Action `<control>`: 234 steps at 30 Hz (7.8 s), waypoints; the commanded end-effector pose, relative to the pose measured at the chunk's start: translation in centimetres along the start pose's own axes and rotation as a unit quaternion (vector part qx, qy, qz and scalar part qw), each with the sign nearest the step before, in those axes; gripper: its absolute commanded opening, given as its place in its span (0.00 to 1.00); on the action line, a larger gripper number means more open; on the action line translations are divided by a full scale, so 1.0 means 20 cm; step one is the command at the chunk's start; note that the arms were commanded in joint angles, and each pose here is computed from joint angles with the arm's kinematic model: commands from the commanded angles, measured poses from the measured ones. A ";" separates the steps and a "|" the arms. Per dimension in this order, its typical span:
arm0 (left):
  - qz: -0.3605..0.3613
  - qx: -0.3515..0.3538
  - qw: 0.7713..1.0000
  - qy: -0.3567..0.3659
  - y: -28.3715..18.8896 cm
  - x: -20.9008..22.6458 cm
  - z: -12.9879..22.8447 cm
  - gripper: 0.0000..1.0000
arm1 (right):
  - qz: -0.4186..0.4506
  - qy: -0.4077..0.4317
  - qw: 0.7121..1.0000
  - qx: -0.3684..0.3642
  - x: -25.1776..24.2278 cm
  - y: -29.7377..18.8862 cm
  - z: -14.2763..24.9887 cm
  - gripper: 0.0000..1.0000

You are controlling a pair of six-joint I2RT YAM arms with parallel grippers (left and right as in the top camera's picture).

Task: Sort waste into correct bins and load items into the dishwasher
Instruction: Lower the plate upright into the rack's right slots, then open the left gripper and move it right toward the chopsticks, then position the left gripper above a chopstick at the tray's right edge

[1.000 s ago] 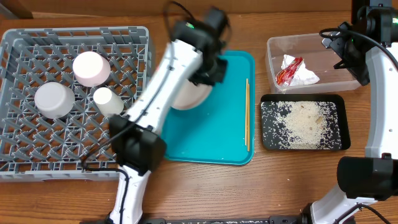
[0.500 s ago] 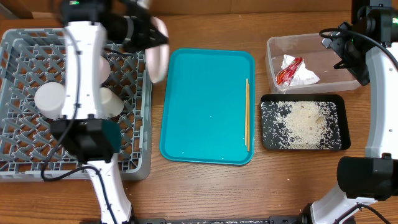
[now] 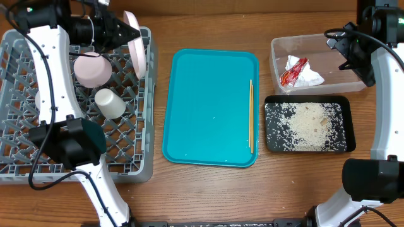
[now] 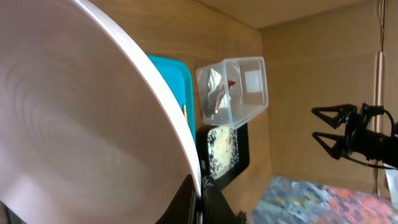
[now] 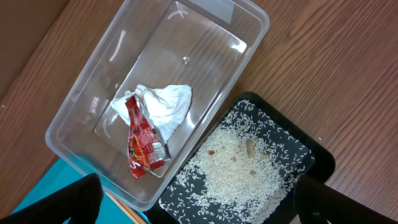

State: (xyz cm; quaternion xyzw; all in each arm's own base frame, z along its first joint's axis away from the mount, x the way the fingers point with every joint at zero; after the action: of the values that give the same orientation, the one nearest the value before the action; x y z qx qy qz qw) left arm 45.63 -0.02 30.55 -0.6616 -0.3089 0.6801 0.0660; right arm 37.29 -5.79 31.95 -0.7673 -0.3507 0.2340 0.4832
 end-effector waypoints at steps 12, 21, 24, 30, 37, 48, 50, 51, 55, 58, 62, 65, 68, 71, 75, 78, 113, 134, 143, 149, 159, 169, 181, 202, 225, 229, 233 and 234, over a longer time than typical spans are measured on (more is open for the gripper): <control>-0.055 0.033 0.998 -0.001 0.10 0.21 0.03 0.04 | 0.001 -0.002 1.000 -0.009 0.00 -0.02 -0.01 1.00; -0.117 0.024 0.993 0.005 0.09 0.28 0.01 0.25 | 0.001 -0.002 1.000 -0.009 0.00 -0.02 -0.01 1.00; -0.122 0.023 0.992 0.002 0.09 0.28 0.01 0.59 | 0.001 -0.002 1.000 -0.009 0.00 -0.02 -0.01 1.00; -0.174 0.004 0.985 -0.011 0.01 0.30 0.01 0.60 | 0.001 -0.002 1.000 -0.009 0.00 -0.02 -0.01 1.00; -0.330 -0.088 0.939 -0.041 -0.22 0.20 0.04 0.60 | 0.001 -0.002 1.000 -0.009 0.00 -0.02 -0.01 1.00; -0.278 -0.128 0.950 0.055 -0.27 -0.27 0.28 0.60 | 0.001 -0.002 1.000 -0.009 0.00 -0.02 -0.01 1.00; -0.259 -0.115 0.956 0.078 -0.22 -0.36 0.34 0.60 | 0.001 -0.002 1.000 -0.009 0.00 -0.02 -0.01 1.00; -0.250 -0.106 0.958 0.090 -0.19 -0.40 0.37 0.60 | 0.001 -0.002 1.000 -0.009 0.00 -0.02 -0.01 1.00; -0.234 -0.058 0.961 0.133 0.01 -0.53 0.51 0.62 | 0.001 -0.002 1.000 -0.008 0.00 -0.02 -0.01 1.00; -0.233 -0.017 0.960 0.156 0.18 -0.59 0.62 0.61 | 0.001 -0.002 1.000 -0.009 0.00 -0.02 -0.01 1.00; -0.285 0.001 0.944 0.164 0.40 -0.62 0.74 0.61 | 0.001 -0.002 1.000 -0.009 0.00 -0.02 -0.01 1.00; -0.328 0.002 0.930 0.165 0.54 -0.61 0.81 0.60 | 0.001 -0.002 1.000 -0.009 0.00 -0.02 -0.01 1.00; -0.352 0.027 0.918 0.180 0.71 -0.59 0.89 0.59 | 0.001 -0.002 1.000 -0.009 0.00 -0.02 -0.01 1.00; -0.374 0.061 0.905 0.192 0.89 -0.53 0.96 0.58 | 0.001 -0.002 1.000 -0.009 0.00 -0.02 -0.01 1.00; -0.396 0.102 0.892 0.195 1.07 -0.44 1.02 0.56 | 0.001 -0.002 1.000 -0.009 0.00 -0.02 -0.01 1.00; -0.408 0.127 0.884 0.191 1.18 -0.37 1.05 0.55 | 0.001 -0.002 1.000 -0.009 0.00 -0.02 -0.01 1.00; -0.431 0.154 0.870 0.182 1.31 -0.25 1.06 0.62 | 0.001 -0.002 1.000 -0.009 0.00 -0.02 -0.01 1.00; -0.430 0.154 0.871 0.182 1.31 -0.25 1.06 0.63 | 0.001 -0.002 1.000 -0.009 0.00 -0.02 -0.01 1.00; -0.423 0.146 0.875 0.186 1.32 -0.26 1.04 0.68 | 0.001 -0.002 1.000 -0.009 0.00 -0.02 -0.01 1.00; -0.422 0.146 0.875 0.186 1.32 -0.26 1.04 0.71 | 0.001 -0.002 1.000 -0.009 0.00 -0.02 -0.01 1.00; -0.420 0.144 0.876 0.187 1.33 -0.27 1.04 0.75 | 0.001 -0.002 1.000 -0.009 0.00 -0.02 -0.01 1.00; -0.421 0.145 0.876 0.187 1.33 -0.26 1.04 0.76 | 0.001 -0.002 1.000 -0.009 0.00 -0.02 -0.01 1.00; -0.421 0.145 0.876 0.187 1.33 -0.26 1.04 0.78 | 0.001 -0.002 1.000 -0.009 0.00 -0.02 -0.01 1.00; -0.397 0.148 0.886 0.189 1.36 -0.29 1.06 0.77 | 0.001 -0.002 1.000 -0.009 0.00 -0.02 -0.01 1.00; -0.440 0.115 0.882 0.120 1.53 -0.15 1.06 0.47 | 0.001 -0.002 1.000 -0.009 0.00 -0.02 -0.01 1.00; -0.446 0.132 0.879 0.102 1.61 -0.06 1.08 0.56 | 0.001 -0.002 1.000 -0.009 0.00 -0.02 -0.01 1.00; -0.464 0.136 0.872 0.078 1.69 0.04 1.08 0.50 | 0.001 -0.002 1.000 -0.009 0.00 -0.02 -0.01 1.00; -0.469 0.135 0.870 0.069 1.70 0.07 1.08 0.48 | 0.001 -0.002 1.000 -0.009 0.00 -0.02 -0.01 1.00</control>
State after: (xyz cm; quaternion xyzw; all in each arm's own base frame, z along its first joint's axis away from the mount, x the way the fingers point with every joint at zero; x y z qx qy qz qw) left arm 36.18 -33.42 12.72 -0.4977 -0.4736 0.5402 0.4860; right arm 37.29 -5.79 31.95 -0.7674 -0.3506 0.2341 0.4831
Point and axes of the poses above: each gripper's point midway between its finger pads, its own y axis out along the fingers, its own x axis along the line the jaws close on, z = x × y, the point moved 6 cm from there along -y, back along the fingers, and after that the axes turned 14 degrees about -y, right-handed, at the moved point
